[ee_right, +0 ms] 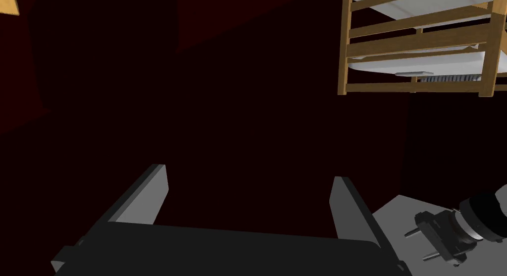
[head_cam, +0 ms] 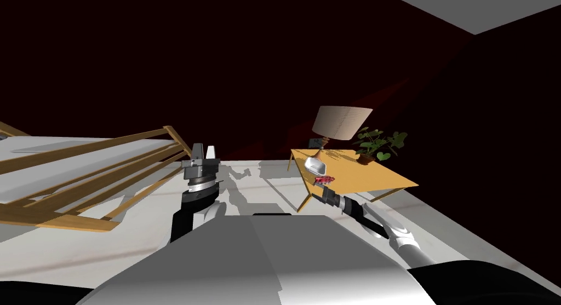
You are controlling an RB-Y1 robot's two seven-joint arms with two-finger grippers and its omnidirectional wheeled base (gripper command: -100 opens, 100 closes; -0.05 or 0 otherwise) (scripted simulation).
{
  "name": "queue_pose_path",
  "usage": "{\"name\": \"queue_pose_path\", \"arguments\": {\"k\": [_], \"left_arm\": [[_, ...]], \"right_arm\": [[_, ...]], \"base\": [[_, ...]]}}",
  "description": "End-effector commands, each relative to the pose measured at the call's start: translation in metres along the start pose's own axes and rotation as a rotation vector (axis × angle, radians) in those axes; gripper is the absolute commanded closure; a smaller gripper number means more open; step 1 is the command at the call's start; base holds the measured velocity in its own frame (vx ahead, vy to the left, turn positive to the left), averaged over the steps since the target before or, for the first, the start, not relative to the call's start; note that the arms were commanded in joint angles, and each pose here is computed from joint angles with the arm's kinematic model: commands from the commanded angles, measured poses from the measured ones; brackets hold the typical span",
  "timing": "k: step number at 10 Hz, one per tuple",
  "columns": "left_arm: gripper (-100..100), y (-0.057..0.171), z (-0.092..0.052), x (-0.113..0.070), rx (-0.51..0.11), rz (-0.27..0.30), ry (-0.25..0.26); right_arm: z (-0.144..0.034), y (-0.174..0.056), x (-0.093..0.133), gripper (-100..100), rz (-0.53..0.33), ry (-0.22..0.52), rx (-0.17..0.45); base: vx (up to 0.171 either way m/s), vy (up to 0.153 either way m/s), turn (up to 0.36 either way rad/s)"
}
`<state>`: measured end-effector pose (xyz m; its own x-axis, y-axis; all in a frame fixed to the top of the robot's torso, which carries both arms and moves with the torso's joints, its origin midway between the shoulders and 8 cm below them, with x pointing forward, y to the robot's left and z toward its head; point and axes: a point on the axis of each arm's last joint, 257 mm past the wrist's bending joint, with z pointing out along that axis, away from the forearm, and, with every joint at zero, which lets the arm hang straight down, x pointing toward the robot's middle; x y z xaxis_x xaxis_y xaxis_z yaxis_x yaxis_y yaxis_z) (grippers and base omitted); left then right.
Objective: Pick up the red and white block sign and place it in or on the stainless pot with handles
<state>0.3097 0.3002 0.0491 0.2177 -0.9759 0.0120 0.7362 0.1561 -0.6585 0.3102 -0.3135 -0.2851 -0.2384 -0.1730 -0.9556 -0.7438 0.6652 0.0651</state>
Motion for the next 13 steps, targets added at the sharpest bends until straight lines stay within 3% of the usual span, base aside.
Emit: {"name": "queue_pose_path", "arguments": {"k": [1,4,5,6,7,8,9,10,11,12,13], "left_arm": [[0,0.0,0.0,0.0,0.0,0.0,0.0],[0,0.0,0.0,0.0,0.0,0.0,0.0],[0,0.0,0.0,0.0,0.0,0.0,0.0],[0,0.0,0.0,0.0,0.0,0.0,0.0],[0,0.0,0.0,0.0,0.0,0.0,0.0],[0,0.0,0.0,0.0,0.0,0.0,0.0],[0,0.0,0.0,0.0,0.0,0.0,0.0],[0,0.0,0.0,0.0,0.0,0.0,0.0],[0,0.0,0.0,0.0,0.0,0.0,0.0],[0,0.0,0.0,0.0,0.0,0.0,0.0],[0,0.0,0.0,0.0,0.0,0.0,0.0]], "right_arm": [[-0.014,-0.007,0.023,-100,-0.047,0.097,-0.017],[-0.029,-0.012,0.048,-100,-0.102,0.204,-0.039],[-0.044,-0.02,0.064,-100,-0.139,0.281,-0.052],[-0.045,-0.02,0.067,-100,-0.147,0.295,-0.057],[-0.062,-0.028,0.082,-100,-0.185,0.372,-0.071],[-0.063,-0.028,0.084,-100,-0.191,0.383,-0.075],[-0.08,-0.037,0.097,-100,-0.229,0.46,-0.09],[-0.082,-0.036,0.099,-100,-0.234,0.469,-0.094],[-0.1,-0.046,0.11,-100,-0.27,0.543,-0.108],[-0.102,-0.046,0.112,-100,-0.275,0.553,-0.112],[-0.121,-0.055,0.122,-100,-0.31,0.625,-0.127]], "base": [[0.055,0.009,0.097],[0.056,0.006,0.076],[0.063,0.002,0.089],[0.056,0.002,0.059],[0.085,0.004,0.115],[0.066,-0.009,0.051],[0.073,-0.014,0.098],[0.066,-0.004,0.064],[0.091,0.014,0.094],[0.083,0.005,0.055],[0.094,-0.006,0.117]]}}
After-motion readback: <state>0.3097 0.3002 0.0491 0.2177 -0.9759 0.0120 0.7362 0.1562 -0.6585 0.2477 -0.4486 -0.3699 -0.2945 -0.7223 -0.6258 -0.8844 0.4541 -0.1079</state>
